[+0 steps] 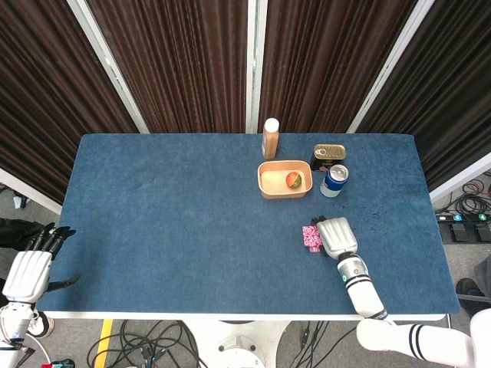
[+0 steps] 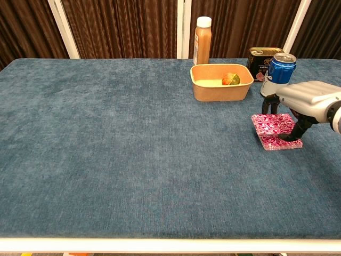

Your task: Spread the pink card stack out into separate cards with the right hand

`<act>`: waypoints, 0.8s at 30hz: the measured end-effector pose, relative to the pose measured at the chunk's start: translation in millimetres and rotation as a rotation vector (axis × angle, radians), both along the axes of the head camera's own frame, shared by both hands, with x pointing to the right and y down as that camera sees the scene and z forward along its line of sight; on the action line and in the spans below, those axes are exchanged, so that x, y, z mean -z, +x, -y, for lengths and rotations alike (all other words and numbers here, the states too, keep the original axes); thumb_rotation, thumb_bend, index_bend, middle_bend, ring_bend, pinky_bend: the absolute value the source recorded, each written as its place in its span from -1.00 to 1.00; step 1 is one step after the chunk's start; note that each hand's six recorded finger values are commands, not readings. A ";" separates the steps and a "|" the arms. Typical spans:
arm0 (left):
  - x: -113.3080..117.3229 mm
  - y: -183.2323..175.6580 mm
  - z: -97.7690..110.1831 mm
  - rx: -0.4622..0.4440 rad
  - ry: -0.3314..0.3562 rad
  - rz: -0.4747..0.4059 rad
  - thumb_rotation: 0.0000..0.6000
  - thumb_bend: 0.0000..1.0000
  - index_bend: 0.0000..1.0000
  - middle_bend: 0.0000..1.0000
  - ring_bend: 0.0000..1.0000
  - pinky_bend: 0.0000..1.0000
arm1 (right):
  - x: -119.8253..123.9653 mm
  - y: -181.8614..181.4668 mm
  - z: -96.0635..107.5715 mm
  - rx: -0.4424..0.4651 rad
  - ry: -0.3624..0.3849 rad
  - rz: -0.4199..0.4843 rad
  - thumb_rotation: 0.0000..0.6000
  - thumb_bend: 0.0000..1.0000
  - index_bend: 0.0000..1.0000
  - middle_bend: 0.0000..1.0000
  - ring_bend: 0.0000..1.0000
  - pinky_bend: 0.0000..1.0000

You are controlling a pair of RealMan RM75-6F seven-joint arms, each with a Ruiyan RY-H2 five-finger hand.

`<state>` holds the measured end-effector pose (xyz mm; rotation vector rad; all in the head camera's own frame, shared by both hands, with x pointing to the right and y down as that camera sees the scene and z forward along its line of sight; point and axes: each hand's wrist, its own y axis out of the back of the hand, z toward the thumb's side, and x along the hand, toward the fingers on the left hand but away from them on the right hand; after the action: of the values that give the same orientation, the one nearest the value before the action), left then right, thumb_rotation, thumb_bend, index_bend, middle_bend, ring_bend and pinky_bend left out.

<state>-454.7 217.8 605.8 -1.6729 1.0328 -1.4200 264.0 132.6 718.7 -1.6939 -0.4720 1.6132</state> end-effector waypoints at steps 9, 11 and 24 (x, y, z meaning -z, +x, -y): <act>1.6 -1.7 0.4 0.006 0.004 -0.005 1.00 -0.99 -0.65 -0.70 -0.95 -0.63 | 7.4 -59.7 -2.7 0.081 -0.007 0.037 1.00 -0.46 -0.14 -0.22 0.50 0.67; 2.3 -2.8 0.4 0.009 0.005 -0.006 1.00 -0.99 -0.65 -0.70 -0.95 -0.63 | 5.5 -76.8 -6.1 0.092 -0.018 0.045 1.00 -0.46 -0.14 -0.22 0.50 0.67; 3.2 -10.8 -1.2 0.026 0.003 -0.009 1.00 -0.99 -0.65 -0.70 -0.95 -0.63 | -9.2 -135.9 -19.6 0.106 -0.044 0.015 1.00 -0.46 -0.14 -0.24 0.50 0.67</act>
<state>-465.6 218.9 602.6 -1.6705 1.0647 -1.4279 128.1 152.3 727.8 -1.7350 -0.3503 1.5454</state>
